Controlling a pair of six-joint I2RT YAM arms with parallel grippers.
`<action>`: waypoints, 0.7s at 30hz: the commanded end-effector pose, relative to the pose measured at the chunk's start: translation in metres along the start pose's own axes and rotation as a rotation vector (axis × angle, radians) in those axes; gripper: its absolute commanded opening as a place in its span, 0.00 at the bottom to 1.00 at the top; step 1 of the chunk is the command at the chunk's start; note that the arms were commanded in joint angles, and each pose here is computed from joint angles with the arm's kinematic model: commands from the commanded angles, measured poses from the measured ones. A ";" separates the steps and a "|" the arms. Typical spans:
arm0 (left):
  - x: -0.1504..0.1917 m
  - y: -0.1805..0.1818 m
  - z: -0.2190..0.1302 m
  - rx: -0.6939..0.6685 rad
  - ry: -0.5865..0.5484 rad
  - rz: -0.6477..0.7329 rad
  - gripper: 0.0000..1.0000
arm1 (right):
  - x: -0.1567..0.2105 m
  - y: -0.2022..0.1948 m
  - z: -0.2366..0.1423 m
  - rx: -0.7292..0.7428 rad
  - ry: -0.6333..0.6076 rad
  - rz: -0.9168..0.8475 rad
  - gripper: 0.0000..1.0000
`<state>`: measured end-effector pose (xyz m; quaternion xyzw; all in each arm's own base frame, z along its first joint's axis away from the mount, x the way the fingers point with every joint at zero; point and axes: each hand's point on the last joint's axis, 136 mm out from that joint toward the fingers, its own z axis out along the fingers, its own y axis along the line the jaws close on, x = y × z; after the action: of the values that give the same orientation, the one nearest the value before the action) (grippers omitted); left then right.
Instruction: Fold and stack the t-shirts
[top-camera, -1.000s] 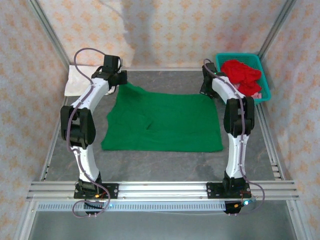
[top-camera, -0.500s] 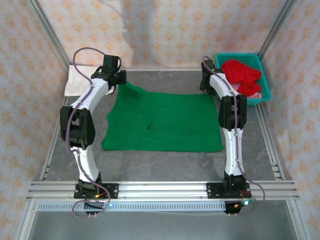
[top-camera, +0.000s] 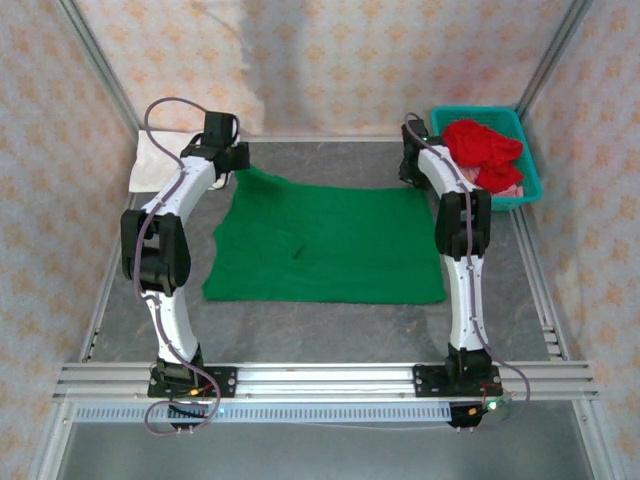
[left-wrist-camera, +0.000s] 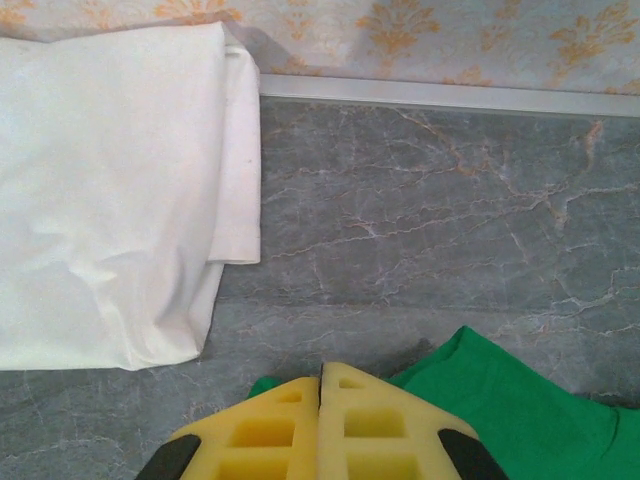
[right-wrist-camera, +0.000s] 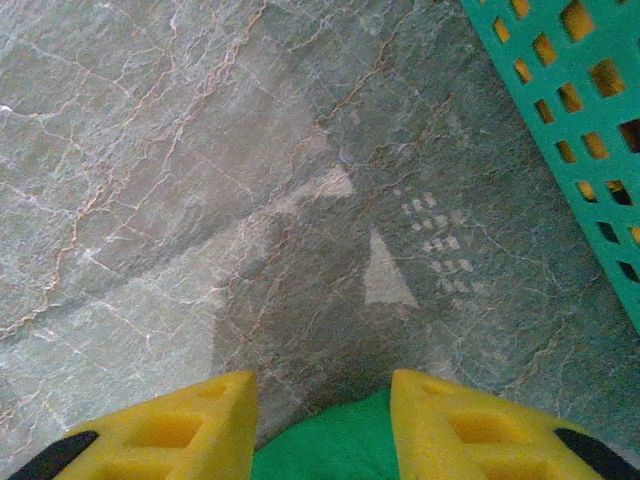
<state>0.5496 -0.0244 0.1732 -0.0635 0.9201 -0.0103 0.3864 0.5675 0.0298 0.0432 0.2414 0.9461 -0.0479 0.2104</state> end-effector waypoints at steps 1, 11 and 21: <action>-0.007 0.008 0.001 -0.022 -0.026 -0.018 0.00 | 0.036 -0.002 0.017 0.018 0.135 -0.015 0.44; -0.024 0.011 -0.013 -0.013 -0.064 -0.036 0.00 | 0.001 -0.009 -0.033 0.084 -0.007 -0.085 0.49; -0.030 0.023 -0.033 -0.046 -0.106 -0.066 0.00 | -0.004 -0.001 -0.052 0.087 -0.048 -0.123 0.54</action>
<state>0.5516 -0.0146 0.1795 -0.0818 0.9145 -0.0122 0.3961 0.5509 0.0392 0.0538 0.1928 0.9569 -0.0995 0.1931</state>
